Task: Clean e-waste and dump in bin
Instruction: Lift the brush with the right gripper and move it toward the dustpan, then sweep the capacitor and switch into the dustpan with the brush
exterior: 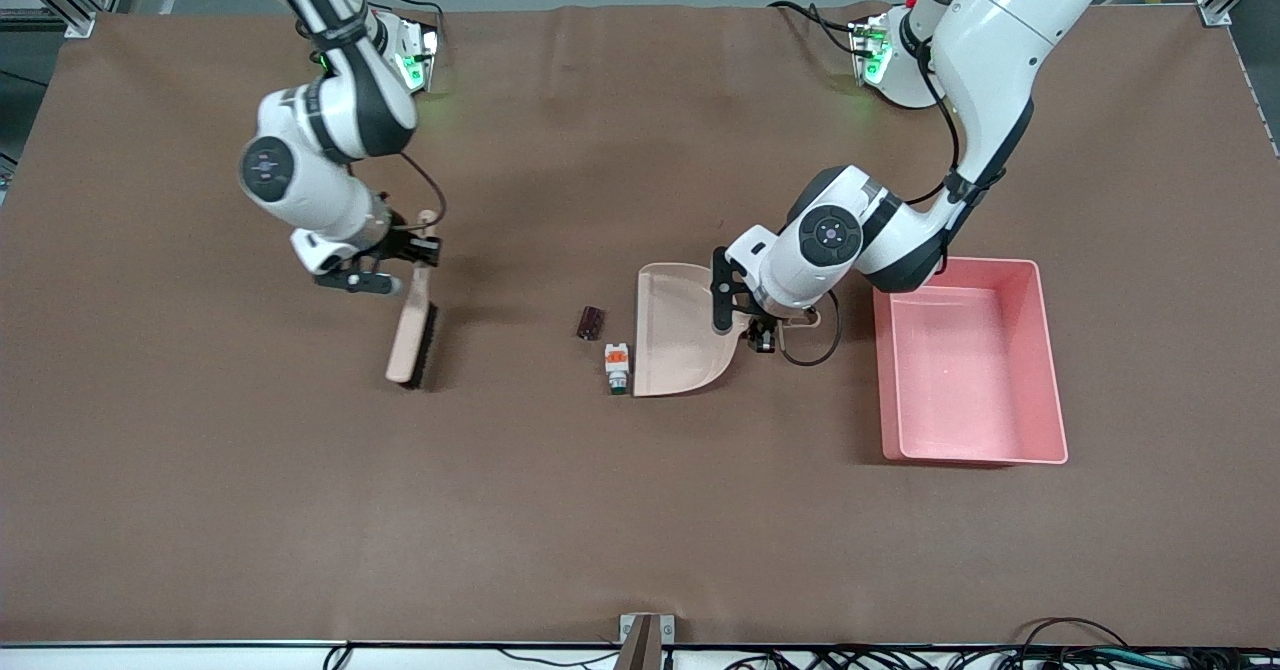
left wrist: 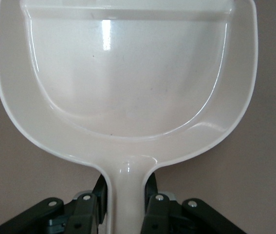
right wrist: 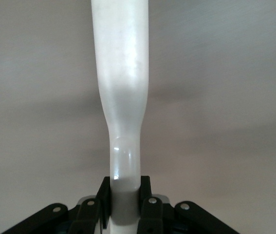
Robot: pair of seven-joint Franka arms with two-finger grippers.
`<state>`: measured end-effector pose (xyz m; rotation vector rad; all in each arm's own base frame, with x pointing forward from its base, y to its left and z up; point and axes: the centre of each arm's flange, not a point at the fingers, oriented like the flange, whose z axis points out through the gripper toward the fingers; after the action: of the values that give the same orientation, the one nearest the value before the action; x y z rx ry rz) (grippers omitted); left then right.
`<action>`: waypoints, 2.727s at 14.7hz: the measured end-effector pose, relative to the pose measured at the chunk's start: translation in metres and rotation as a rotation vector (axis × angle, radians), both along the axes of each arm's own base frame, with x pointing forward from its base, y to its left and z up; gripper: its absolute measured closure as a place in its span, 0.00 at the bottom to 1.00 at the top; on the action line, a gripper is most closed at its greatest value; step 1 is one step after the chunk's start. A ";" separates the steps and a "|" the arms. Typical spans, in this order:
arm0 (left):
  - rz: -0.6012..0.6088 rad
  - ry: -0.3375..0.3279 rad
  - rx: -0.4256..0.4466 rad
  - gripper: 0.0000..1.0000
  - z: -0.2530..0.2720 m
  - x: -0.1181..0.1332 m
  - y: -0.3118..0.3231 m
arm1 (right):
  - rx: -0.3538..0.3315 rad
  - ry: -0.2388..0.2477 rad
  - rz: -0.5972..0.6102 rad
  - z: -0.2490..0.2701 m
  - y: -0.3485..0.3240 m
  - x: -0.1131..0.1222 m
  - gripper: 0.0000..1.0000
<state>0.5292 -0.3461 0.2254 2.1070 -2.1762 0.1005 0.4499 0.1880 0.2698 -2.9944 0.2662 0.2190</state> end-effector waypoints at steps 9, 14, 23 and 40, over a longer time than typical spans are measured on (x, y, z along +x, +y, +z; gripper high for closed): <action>0.005 -0.010 0.055 0.67 0.004 0.004 0.001 | -0.017 0.049 -0.021 -0.012 0.152 0.004 0.73; 0.016 -0.030 0.118 0.67 0.014 0.007 -0.007 | -0.092 -0.022 0.100 -0.023 0.168 0.030 0.73; -0.032 -0.043 0.117 0.67 0.006 0.003 -0.032 | -0.103 -0.022 0.202 -0.031 0.211 -0.003 0.73; -0.028 -0.040 0.114 0.67 0.004 0.008 -0.034 | 0.045 0.117 0.276 -0.002 0.336 -0.030 0.73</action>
<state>0.5371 -0.3798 0.2295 2.1502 -2.2858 0.0168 0.4202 0.5245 0.2682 -2.9684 -0.1412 0.4216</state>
